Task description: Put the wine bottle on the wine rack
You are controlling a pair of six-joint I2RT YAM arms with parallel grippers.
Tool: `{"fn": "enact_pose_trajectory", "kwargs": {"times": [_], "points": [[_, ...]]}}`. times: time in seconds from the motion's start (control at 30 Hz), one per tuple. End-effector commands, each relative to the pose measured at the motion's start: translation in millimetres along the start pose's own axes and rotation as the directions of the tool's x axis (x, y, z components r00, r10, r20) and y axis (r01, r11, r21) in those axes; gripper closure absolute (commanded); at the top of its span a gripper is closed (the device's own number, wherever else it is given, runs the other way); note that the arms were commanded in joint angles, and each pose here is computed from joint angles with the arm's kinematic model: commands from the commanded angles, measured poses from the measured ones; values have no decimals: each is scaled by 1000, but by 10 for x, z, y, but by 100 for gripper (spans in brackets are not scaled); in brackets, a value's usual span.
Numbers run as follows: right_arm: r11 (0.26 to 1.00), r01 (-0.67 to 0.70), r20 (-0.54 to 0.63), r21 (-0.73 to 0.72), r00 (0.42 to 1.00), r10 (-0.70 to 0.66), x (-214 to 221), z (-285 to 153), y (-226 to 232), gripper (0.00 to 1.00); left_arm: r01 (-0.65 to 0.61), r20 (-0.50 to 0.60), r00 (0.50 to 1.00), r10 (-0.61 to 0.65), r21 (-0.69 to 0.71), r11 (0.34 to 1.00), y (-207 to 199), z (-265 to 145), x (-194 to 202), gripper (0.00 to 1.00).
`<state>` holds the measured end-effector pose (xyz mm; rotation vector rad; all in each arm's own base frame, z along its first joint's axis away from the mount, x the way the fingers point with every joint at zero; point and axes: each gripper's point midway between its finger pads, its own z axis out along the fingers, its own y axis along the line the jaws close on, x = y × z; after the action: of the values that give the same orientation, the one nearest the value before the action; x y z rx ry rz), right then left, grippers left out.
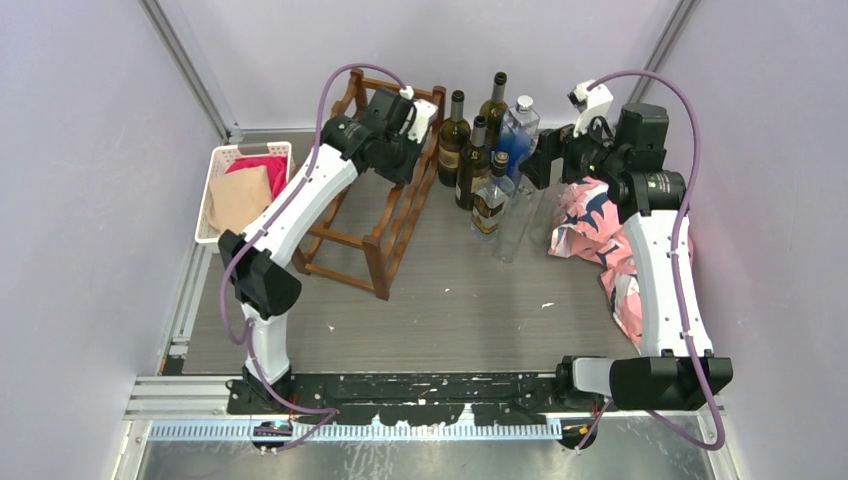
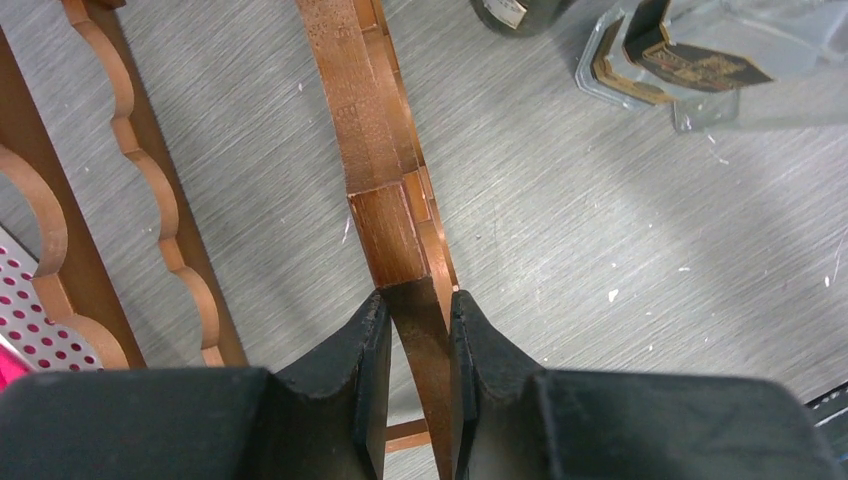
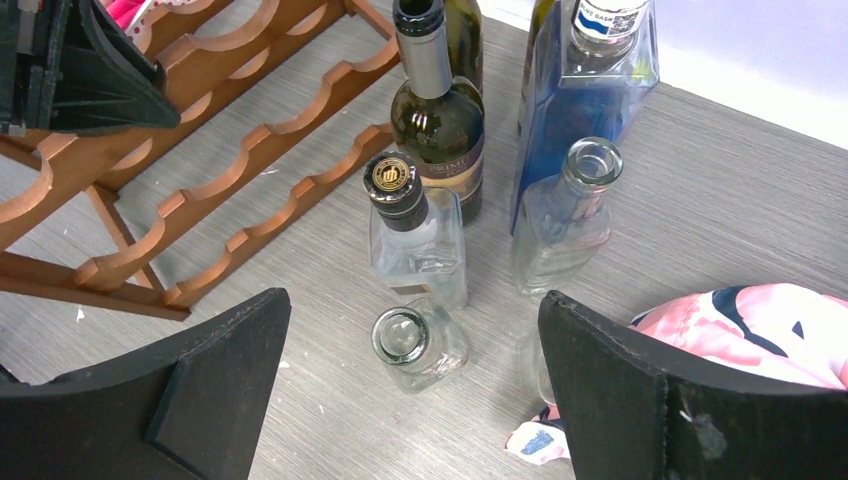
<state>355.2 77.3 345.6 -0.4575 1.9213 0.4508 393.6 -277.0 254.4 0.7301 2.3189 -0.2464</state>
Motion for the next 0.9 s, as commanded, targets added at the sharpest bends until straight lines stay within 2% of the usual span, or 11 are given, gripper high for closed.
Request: {"fn": "enact_pose_trajectory", "kwargs": {"times": [0.0, 0.3, 0.4, 0.57, 0.73, 0.8, 0.87], "points": [[999, 37, 50, -33, 998, -36, -121, -136, 129, 0, -161, 62, 986, 156, 71, 984, -51, -287, -69, 97], [995, 37, 35, -94, 999, -34, -72, -150, 240, 0, -151, 59, 988, 146, 88, 985, 31, -322, 19, 93], [993, 45, 27, -110, 999, -42, -47, -153, 264, 0, -130, 76, 989, 124, 81, 988, 46, -341, -11, 88], [986, 68, 12, -152, 998, -67, 3, -183, 339, 0, -74, 113, 991, 69, 41, 996, 119, -428, -104, 67], [974, 109, -18, -199, 993, -115, 97, -246, 423, 0, 56, 190, 980, -51, -23, 998, 232, -787, -284, 35], [974, 113, -49, -195, 991, -125, 189, -253, 407, 0, 98, 241, 966, -94, -4, 995, 204, -983, -366, 27], [978, 125, -81, -165, 987, -139, 275, -234, 347, 0, 109, 304, 944, -128, 79, 991, 70, -1177, -454, 21]]}}
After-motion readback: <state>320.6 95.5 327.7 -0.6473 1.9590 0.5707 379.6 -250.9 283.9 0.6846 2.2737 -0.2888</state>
